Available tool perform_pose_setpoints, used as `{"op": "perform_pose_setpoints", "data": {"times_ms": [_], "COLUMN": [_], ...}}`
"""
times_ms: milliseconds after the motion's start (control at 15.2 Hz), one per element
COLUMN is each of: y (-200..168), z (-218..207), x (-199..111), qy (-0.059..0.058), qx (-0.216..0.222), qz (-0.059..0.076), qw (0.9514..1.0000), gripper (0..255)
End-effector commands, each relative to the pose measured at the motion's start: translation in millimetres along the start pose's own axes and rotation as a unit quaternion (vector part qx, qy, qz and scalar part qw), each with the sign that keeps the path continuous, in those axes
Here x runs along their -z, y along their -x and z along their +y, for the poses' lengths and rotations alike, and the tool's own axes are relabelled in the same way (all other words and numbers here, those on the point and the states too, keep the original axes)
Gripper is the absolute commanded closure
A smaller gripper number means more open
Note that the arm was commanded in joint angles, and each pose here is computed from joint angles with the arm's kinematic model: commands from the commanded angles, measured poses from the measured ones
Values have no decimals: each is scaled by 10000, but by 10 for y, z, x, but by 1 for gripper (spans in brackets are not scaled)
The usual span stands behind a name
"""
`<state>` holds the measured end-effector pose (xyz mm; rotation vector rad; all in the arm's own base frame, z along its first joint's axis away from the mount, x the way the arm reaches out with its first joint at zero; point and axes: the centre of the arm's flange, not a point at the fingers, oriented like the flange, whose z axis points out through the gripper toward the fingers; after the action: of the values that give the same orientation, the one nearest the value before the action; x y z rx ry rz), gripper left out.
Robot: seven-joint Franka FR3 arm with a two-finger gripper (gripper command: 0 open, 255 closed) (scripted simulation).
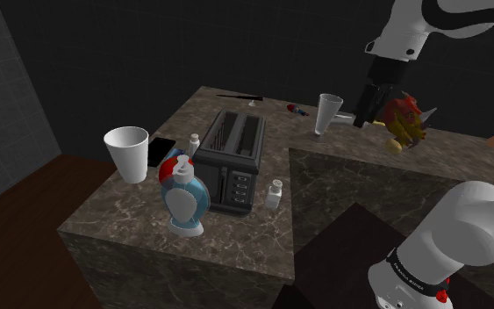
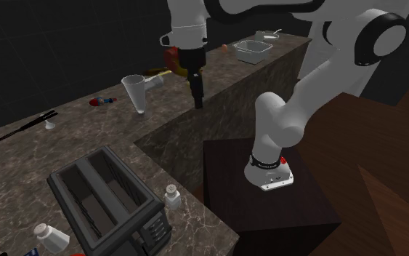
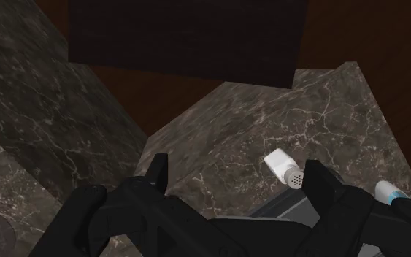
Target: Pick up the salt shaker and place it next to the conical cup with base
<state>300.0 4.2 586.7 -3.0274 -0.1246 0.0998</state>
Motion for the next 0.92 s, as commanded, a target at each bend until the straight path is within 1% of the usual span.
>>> {"op": "perform_pose_setpoints", "data": {"times_ms": [0, 858], "y": [0, -638], "z": [0, -1032], "x": [0, -1251], "qy": [0, 286], "qx": [0, -370], "qz": [0, 241], "qw": [10000, 9986], "gripper": [0, 0]}}
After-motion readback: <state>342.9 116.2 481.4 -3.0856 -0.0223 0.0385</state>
